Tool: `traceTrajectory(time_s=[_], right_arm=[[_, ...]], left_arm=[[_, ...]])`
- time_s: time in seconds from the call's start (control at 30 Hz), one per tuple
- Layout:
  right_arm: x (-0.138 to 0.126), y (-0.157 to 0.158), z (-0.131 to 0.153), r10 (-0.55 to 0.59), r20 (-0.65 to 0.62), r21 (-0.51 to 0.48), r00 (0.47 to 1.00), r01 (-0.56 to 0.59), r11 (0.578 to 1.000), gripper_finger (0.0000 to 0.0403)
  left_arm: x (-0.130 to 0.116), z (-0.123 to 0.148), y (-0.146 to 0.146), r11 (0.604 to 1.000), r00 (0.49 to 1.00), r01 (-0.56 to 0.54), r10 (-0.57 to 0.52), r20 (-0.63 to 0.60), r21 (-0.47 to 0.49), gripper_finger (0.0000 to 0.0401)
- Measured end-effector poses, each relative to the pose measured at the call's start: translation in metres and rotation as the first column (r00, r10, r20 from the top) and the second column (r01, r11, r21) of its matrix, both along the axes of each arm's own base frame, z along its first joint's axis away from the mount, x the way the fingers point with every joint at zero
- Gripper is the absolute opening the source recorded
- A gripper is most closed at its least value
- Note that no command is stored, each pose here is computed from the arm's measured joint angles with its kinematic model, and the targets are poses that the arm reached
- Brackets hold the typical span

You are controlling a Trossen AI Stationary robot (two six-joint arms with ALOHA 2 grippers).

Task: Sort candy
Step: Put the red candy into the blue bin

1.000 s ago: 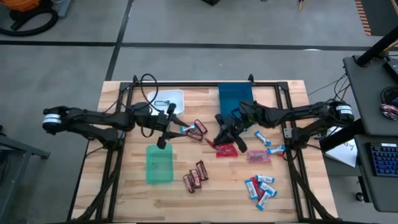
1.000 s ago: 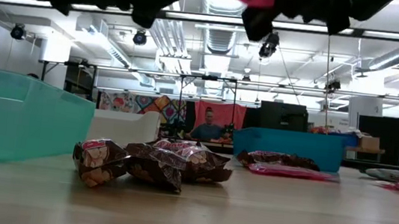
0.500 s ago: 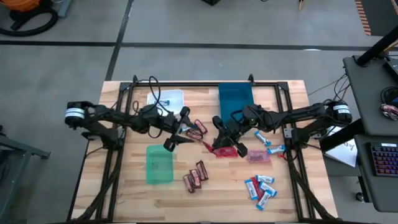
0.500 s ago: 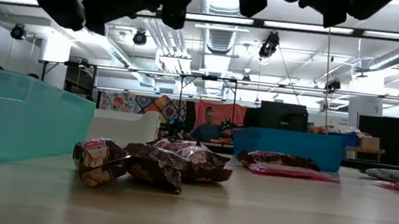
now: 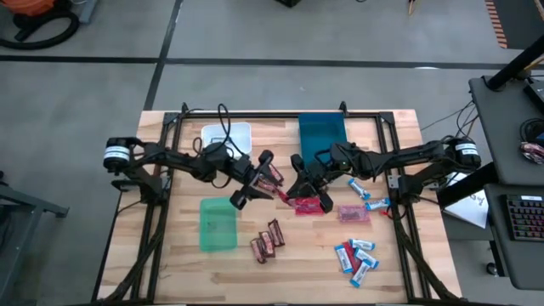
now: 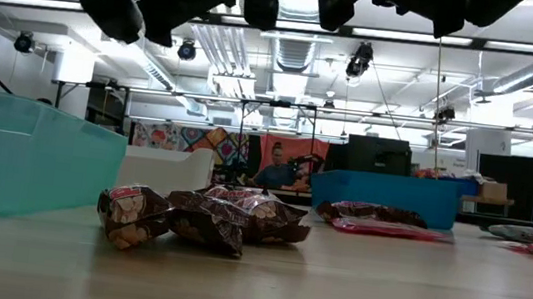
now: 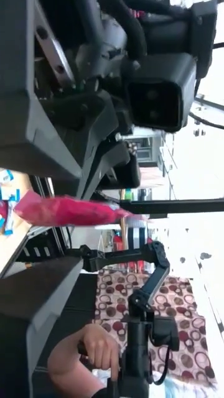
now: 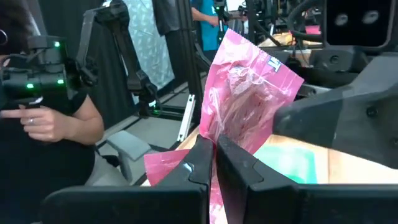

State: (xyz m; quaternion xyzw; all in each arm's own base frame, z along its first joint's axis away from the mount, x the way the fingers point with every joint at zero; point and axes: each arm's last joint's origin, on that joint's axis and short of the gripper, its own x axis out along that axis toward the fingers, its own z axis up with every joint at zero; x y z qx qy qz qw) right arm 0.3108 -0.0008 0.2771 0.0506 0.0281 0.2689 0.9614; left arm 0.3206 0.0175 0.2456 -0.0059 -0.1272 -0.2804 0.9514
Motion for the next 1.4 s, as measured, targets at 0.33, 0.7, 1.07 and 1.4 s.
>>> traceTrajectory(time_s=[0.33,0.7,1.07,1.4], right_arm=[[0.000,-0.002,0.000,-0.020,-0.017,0.027,1.000,0.020,0.999,0.0013],[-0.001,-0.003,-0.002,-0.085,-0.099,0.075,0.991,0.093,0.993,0.0081],[-0.017,-0.014,-0.001,-0.515,-0.236,-0.038,0.824,0.521,0.852,0.0217],[-0.009,-0.017,-0.012,-0.591,-0.214,-0.120,0.778,0.580,0.806,0.0242]], left_arm=[[-0.005,0.003,0.002,0.999,1.000,0.005,-0.006,-0.020,-0.046,0.0009],[-0.016,0.012,0.014,0.996,0.993,-0.039,0.030,-0.116,-0.079,0.0001],[-0.048,0.009,0.028,0.879,0.765,-0.468,0.456,-0.454,0.094,0.0000],[-0.046,0.003,0.030,0.828,0.705,-0.547,0.537,-0.464,0.128,0.0000]])
